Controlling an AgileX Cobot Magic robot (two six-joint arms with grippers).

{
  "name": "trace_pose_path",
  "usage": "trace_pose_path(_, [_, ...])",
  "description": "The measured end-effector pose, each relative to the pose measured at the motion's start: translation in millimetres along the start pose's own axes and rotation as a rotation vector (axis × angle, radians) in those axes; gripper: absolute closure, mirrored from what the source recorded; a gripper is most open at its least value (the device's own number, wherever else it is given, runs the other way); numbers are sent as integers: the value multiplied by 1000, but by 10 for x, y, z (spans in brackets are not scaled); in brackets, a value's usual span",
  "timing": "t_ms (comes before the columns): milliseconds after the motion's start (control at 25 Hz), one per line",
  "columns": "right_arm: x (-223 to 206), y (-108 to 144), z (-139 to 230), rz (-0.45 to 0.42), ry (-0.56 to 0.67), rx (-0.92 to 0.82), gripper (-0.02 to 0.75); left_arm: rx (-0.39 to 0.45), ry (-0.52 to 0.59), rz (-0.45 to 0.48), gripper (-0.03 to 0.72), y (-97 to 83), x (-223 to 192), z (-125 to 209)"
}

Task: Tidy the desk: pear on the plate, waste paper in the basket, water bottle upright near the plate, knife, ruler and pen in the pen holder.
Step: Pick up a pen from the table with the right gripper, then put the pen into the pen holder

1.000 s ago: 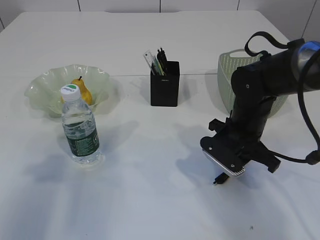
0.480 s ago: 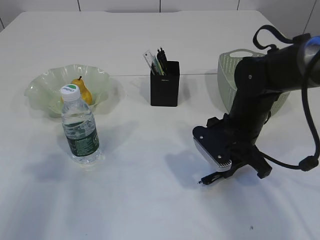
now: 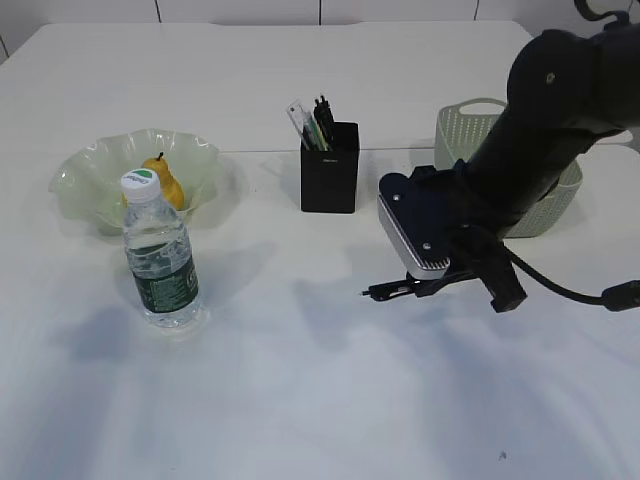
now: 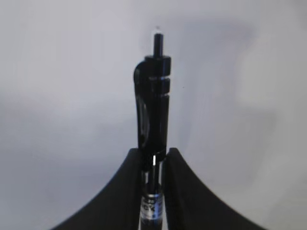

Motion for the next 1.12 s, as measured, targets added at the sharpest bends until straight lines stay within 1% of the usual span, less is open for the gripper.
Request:
trace_pose_path(160, [60, -56, -141, 50, -104, -98, 647, 0, 0, 0, 340, 0, 0, 0])
trace_pose_path(320, [86, -106, -260, 75, -202, -194, 647, 0, 0, 0, 340, 0, 0, 0])
trace_pose_path(480, [124, -228, -304, 149, -271, -292, 647, 0, -3, 0, 340, 0, 0, -4])
trace_pose_path(600, [188, -370, -260, 235, -335, -396, 647, 0, -5, -1, 340, 1, 0, -7])
trace_pose_path(760, [327, -616, -120, 401, -431, -563, 647, 0, -5, -1, 340, 1, 0, -7])
trace_pose_path(840, [420, -733, -97, 482, -506, -630, 647, 1, -5, 1, 340, -1, 0, -7])
trace_pose_path(880, [461, -782, -95, 522, -532, -637, 647, 1, -5, 0, 340, -1, 0, -7])
trace_pose_path(920, [521, -841, -110, 560, -591, -686, 647, 1, -5, 0, 340, -1, 0, -7])
trace_pose_path(1000, [553, -907, -112, 606, -637, -703, 647, 1, -2, 2, 340, -2, 0, -2])
trace_pose_path(1120, [496, -973, -91, 619, -652, -720, 647, 2, 9, 4, 340, -5, 0, 12])
Point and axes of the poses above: a point on each arm's last joint axis where the gripper is mounted, x pointing back along that axis away from the gripper, y along the wrist's bending axis when the last joint is at zero, z = x × y, the point moved 4 cm from there along -x, pointing out along that axis toward the gripper, and after that the axes turned 5 degrees about -x, right-handed, at the moved point
